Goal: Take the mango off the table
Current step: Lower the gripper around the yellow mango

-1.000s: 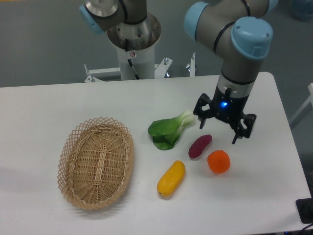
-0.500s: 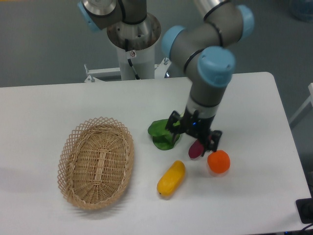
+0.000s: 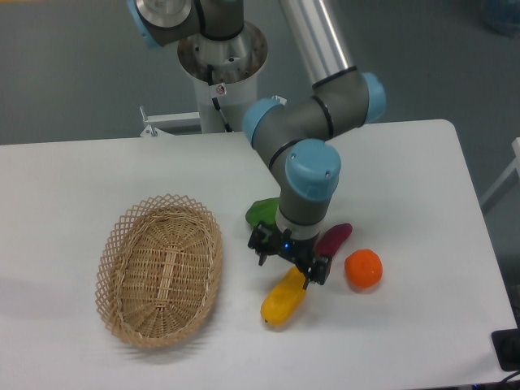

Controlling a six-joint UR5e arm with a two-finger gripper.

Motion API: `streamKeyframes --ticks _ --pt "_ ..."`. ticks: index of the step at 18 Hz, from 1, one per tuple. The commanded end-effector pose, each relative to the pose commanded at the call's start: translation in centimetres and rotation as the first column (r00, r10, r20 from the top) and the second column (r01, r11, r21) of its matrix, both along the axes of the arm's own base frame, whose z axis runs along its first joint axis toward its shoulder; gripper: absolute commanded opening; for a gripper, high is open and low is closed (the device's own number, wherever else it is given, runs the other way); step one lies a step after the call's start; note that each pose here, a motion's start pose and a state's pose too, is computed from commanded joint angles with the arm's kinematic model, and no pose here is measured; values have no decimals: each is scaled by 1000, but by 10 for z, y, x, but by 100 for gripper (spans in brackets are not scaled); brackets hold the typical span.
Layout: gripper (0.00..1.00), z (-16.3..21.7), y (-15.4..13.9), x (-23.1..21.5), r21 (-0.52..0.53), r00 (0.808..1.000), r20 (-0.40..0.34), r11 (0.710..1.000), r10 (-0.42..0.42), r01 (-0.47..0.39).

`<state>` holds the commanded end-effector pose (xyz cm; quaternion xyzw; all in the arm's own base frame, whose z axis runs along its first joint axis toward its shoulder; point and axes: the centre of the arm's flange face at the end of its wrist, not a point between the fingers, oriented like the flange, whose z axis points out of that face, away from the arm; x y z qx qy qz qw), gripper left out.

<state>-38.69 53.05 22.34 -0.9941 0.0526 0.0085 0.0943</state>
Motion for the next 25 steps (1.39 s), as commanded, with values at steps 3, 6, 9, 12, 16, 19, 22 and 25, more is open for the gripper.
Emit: streamKeyframes --ticks 3,6,9,12,16,19,22,25 --pt "100 -5 6 7 -21 1000 -16 1000 -18 18" --pt "100 -7 8 5 -19 1000 -18 1000 -15 15" --pt "100 -14 11 2 -6 1000 -30 1000 -6 6" --pt "100 -21 10 4 -2 999 -30 1000 12 -12" --pt "100 -26 14 6 4 999 -36 1000 23 -23" --pt "96 -26 15 8 2 999 -40 1000 26 -26" --pt "68 -25 16 11 -1 998 -41 999 46 -46" --pt "54 -20 15 9 -9 997 -65 999 46 -47"
